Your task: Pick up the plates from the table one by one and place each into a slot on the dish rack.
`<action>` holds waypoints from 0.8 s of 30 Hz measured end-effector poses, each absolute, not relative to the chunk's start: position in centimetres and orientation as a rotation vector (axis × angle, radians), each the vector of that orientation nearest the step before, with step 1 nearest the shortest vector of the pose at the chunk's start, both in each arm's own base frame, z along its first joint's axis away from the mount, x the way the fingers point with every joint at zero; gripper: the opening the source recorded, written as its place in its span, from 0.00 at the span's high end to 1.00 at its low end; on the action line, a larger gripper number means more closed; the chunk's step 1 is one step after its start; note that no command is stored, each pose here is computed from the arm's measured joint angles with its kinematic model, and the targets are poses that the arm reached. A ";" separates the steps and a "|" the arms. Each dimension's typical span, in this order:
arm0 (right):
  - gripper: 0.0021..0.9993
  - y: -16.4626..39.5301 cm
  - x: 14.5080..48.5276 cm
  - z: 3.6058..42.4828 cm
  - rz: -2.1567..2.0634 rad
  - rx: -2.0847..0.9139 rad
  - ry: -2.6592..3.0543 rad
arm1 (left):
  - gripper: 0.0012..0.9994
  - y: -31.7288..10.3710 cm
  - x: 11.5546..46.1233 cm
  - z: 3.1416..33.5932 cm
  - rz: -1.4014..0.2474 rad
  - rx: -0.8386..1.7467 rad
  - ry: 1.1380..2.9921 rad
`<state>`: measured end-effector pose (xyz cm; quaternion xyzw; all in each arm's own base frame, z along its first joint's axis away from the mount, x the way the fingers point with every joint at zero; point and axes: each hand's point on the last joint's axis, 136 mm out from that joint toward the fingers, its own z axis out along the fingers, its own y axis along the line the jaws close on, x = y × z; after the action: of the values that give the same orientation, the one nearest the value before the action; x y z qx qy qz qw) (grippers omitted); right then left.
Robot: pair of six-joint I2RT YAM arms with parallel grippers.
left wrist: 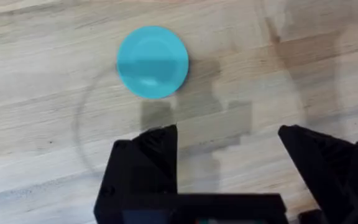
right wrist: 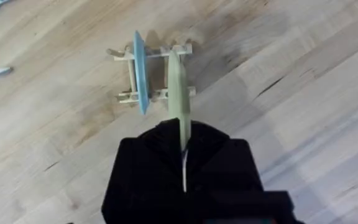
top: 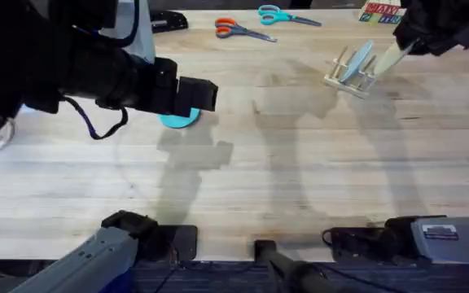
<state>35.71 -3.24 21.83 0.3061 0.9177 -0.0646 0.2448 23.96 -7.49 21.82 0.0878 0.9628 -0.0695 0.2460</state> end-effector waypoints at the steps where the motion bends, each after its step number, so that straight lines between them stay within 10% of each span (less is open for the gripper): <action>1: 0.97 -3.3 35.8 21.9 -0.175 0.838 2.500 | 0.01 -7.5 24.0 21.8 -0.190 0.240 2.627; 24: 0.97 -3.3 37.3 21.0 -0.167 0.794 2.514 | 0.01 -7.5 24.0 21.8 -0.190 0.239 2.627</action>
<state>37.32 -3.30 20.99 0.2911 0.9221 -0.0611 0.2476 23.96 -7.49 21.82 0.0878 0.9628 -0.0696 0.2460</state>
